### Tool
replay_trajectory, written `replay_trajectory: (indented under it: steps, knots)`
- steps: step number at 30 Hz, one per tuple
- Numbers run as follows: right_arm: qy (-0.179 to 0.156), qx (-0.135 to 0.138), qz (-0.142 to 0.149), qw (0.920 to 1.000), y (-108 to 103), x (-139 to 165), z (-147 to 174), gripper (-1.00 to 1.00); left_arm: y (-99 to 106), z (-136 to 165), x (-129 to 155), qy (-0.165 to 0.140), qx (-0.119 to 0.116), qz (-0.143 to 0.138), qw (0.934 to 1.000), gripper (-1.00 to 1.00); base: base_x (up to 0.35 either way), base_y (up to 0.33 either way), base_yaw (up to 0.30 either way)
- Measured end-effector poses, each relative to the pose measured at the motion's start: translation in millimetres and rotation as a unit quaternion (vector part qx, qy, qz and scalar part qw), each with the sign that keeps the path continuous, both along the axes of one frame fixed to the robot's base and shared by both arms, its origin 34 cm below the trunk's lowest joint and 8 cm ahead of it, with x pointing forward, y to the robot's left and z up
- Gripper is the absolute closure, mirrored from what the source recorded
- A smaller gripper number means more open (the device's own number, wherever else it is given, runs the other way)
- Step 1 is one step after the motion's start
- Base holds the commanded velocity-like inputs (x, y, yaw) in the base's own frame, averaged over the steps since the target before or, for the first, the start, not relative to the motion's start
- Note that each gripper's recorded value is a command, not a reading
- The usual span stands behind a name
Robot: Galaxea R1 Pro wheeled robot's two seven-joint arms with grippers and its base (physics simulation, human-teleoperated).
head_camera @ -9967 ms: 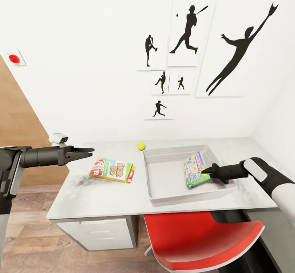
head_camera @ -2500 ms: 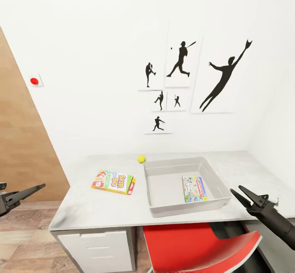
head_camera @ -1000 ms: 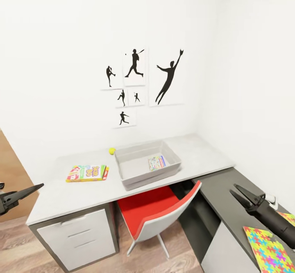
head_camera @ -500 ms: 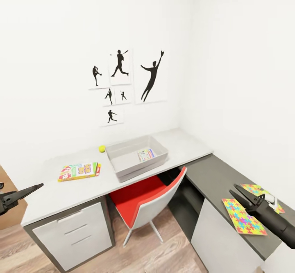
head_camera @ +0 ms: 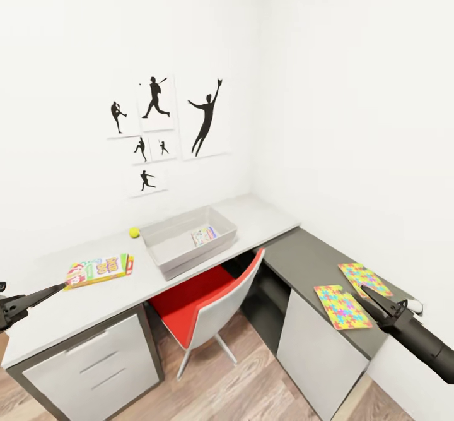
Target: Put all the toys in the child's room - the three board games (two on the bed and one on the table), the two jigsaw puzzles on the table, and the tennis ball on the table - inside the toy box on the table in the child's room.
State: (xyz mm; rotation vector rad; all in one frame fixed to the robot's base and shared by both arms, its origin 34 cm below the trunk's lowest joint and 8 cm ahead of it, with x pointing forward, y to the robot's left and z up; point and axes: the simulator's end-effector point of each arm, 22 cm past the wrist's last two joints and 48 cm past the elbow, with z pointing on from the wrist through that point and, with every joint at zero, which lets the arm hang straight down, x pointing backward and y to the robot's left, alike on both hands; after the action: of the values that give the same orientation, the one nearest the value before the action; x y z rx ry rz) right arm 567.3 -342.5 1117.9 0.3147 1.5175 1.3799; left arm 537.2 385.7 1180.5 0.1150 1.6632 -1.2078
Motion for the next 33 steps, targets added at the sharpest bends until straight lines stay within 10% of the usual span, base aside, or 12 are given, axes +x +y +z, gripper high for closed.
replay_trajectory:
  steps: [33]
  knots:
    - [0.011,-0.006,-0.005,0.9999,-1.1,2.6,-5.1,-1.00,-0.1,0.4,-0.2,-0.001,0.000,0.000,1.0000,-1.00,-0.009,0.036,-0.278]
